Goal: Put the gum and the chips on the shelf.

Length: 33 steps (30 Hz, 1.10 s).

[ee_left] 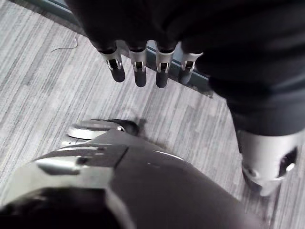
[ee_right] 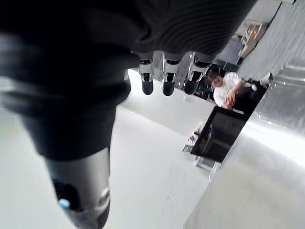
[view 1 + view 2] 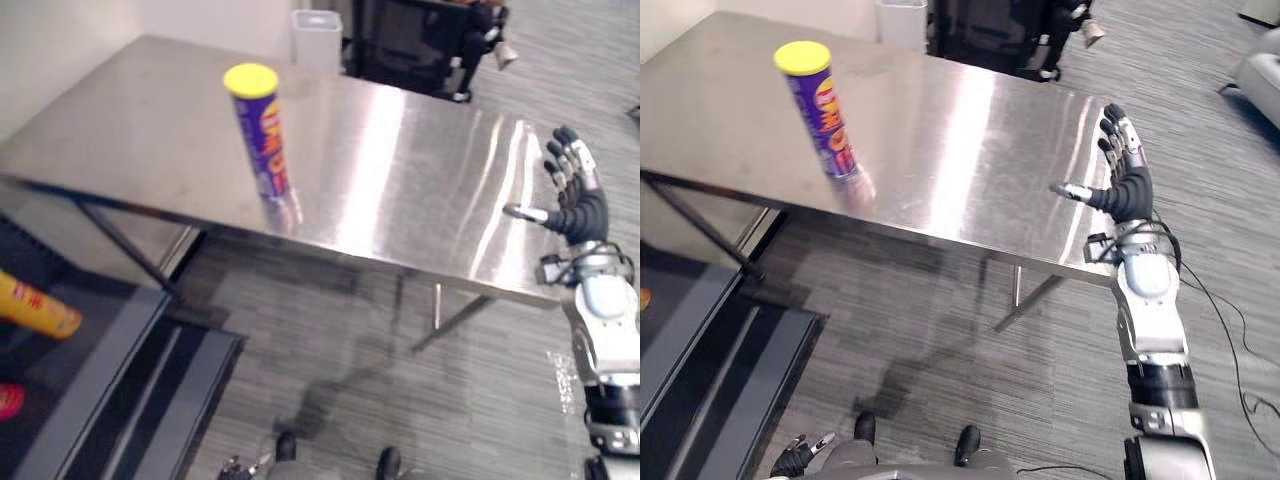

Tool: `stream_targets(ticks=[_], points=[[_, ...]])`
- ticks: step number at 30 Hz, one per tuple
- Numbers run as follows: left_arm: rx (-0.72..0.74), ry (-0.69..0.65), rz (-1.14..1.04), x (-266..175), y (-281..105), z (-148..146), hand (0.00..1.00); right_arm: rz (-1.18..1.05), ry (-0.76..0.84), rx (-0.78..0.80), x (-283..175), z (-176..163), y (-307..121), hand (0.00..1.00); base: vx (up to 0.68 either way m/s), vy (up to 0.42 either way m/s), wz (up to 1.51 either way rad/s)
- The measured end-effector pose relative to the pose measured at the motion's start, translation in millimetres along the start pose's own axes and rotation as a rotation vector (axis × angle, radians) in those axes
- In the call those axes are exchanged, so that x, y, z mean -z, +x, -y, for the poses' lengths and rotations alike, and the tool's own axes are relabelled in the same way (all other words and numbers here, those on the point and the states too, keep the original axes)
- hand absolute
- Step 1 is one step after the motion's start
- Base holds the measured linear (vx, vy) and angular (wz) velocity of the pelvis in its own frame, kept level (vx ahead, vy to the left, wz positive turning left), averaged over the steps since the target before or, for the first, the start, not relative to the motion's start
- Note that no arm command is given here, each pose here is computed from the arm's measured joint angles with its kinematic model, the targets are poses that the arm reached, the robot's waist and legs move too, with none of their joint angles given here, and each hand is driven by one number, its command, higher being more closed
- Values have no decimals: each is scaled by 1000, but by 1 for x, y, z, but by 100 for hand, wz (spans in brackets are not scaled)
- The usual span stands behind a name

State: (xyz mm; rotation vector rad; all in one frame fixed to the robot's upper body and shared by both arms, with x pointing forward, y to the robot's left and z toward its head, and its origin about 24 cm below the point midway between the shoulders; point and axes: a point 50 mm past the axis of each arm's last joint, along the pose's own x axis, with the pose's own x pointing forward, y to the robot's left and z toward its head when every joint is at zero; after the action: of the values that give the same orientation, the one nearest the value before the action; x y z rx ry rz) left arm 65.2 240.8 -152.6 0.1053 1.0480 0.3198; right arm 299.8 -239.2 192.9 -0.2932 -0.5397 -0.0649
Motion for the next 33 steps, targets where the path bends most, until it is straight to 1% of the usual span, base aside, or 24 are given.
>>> stream_targets(ticks=[4, 9, 14, 18, 20, 25, 33], points=[[5, 19, 10, -3, 1, 0, 0, 0, 14, -27, -1, -16, 27, 0, 16, 20, 26], [9, 27, 17, -6, 2, 1, 0, 15, 20, -27, -11, -21, 50, 0, -1, 38, 21], [2, 7, 67, -23, 6, 2, 0, 59, -15, -32, -31, -25, 79, 0, -59, 31, 16], [-8, -11, 88, -31, 8, 1, 0, 72, -21, -16, -38, -24, 89, 0, -40, 5, 16], [-7, -13, 103, -36, 9, 2, 0, 80, -58, -25, -43, -27, 97, 0, -30, -6, 8], [-2, -12, 136, -47, 11, 5, 0, 97, -62, -17, -54, -26, 109, 0, -39, -20, 8], [-5, -13, 149, -51, 12, 5, 0, 86, -88, -24, -66, -30, 128, 0, -24, -16, -2]])
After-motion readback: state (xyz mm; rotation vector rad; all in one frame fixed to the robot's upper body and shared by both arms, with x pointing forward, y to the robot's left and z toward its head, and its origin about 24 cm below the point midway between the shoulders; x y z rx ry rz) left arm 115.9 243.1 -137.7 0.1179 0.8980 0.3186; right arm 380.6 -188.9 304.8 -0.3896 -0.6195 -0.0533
